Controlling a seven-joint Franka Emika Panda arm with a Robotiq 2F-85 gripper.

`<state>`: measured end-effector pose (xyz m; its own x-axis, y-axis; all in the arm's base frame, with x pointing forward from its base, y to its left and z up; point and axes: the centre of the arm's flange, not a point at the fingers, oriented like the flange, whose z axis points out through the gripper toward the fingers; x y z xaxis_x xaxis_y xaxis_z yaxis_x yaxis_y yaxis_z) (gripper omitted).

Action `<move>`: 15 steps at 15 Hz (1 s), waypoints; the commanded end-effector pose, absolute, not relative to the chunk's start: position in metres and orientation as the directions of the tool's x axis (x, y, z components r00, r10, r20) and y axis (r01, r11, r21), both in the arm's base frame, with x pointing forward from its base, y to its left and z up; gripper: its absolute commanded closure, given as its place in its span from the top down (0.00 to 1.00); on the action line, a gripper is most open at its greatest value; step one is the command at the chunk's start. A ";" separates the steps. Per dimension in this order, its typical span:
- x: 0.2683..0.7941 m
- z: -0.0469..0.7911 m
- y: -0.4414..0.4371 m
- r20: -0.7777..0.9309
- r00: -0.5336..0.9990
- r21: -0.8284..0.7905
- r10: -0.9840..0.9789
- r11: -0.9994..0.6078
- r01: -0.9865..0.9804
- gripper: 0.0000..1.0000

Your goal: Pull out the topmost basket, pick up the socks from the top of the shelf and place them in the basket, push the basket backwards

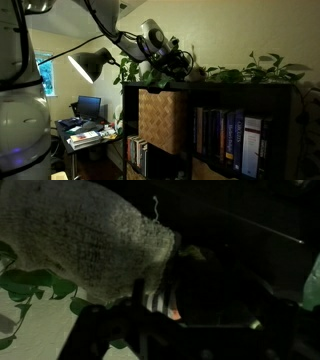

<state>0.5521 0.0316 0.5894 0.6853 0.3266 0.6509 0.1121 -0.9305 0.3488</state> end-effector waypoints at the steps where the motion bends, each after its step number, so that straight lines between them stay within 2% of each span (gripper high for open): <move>1: 0.572 0.583 0.036 0.662 0.680 0.341 0.314 -0.935 0.100 1.00; 4: 0.579 0.576 0.037 0.663 0.675 0.330 0.325 -0.935 0.127 1.00; 5: 0.581 0.575 0.039 0.665 0.668 0.329 0.333 -0.934 0.137 0.97; 6: 0.582 0.574 0.041 0.669 0.663 0.328 0.336 -0.934 0.142 0.73; 8: 0.584 0.572 0.044 0.673 0.654 0.329 0.345 -0.932 0.153 0.70; 15: 0.579 0.568 0.047 0.669 0.654 0.330 0.354 -0.930 0.165 0.22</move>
